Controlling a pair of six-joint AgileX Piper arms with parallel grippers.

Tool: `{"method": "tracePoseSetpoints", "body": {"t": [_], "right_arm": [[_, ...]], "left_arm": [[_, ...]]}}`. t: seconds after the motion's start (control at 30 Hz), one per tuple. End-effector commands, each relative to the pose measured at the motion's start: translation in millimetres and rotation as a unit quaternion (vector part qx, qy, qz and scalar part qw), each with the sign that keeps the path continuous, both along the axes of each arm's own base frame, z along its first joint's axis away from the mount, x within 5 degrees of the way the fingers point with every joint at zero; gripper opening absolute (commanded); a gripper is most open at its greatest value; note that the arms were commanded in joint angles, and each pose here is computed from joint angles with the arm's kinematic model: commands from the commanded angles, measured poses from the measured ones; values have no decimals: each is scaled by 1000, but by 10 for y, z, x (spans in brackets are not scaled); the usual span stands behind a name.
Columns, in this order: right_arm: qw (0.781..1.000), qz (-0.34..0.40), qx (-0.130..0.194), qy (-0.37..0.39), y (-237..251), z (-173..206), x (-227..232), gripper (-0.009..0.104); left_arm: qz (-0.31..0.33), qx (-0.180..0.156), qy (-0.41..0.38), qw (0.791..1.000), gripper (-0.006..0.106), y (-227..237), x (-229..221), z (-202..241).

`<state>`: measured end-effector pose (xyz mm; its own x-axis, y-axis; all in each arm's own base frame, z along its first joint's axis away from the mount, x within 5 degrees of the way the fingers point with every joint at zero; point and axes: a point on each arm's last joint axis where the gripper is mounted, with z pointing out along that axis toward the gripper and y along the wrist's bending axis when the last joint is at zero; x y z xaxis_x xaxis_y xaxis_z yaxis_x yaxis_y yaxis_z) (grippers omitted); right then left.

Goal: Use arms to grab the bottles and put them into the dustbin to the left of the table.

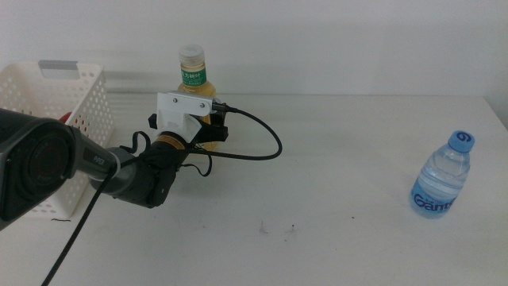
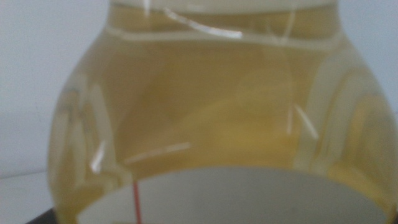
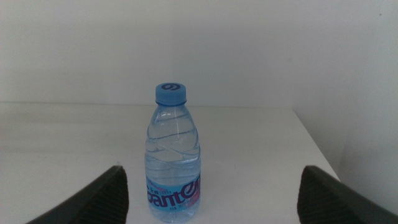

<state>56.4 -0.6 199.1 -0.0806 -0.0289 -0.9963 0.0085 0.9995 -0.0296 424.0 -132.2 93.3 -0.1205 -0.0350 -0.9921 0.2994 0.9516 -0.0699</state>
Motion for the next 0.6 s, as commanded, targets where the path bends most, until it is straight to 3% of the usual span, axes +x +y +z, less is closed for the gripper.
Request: {"method": "tracePoseSetpoints", "body": {"t": [0.0,0.13,0.27,0.4,0.43,0.47,0.57], "right_arm": [[1000,-4,-6,-5,-6,-2,-2,75],[1000,-4,-6,-5,-6,-2,-2,75],[1000,-4,-6,-5,-6,-2,-2,75],[1000,-4,-6,-5,-6,-2,-2,75],[1000,-4,-6,-5,-6,-2,-2,75],[1000,-4,-6,-5,-6,-2,-2,75],[1000,-4,-6,-5,-6,-2,-2,75]], "left_arm": [[4,-6,-8,1000,94,5,18,26],[0,-4,-16,1000,86,-5,29,46],[-15,4,-18,1000,66,-30,21,45],[-13,-2,-16,1000,38,-29,21,45],[-7,-6,-15,1000,5,-17,21,43],[-9,-8,-26,1000,-2,-18,11,55],[-11,-15,-48,999,-1,-4,-44,132]]}}
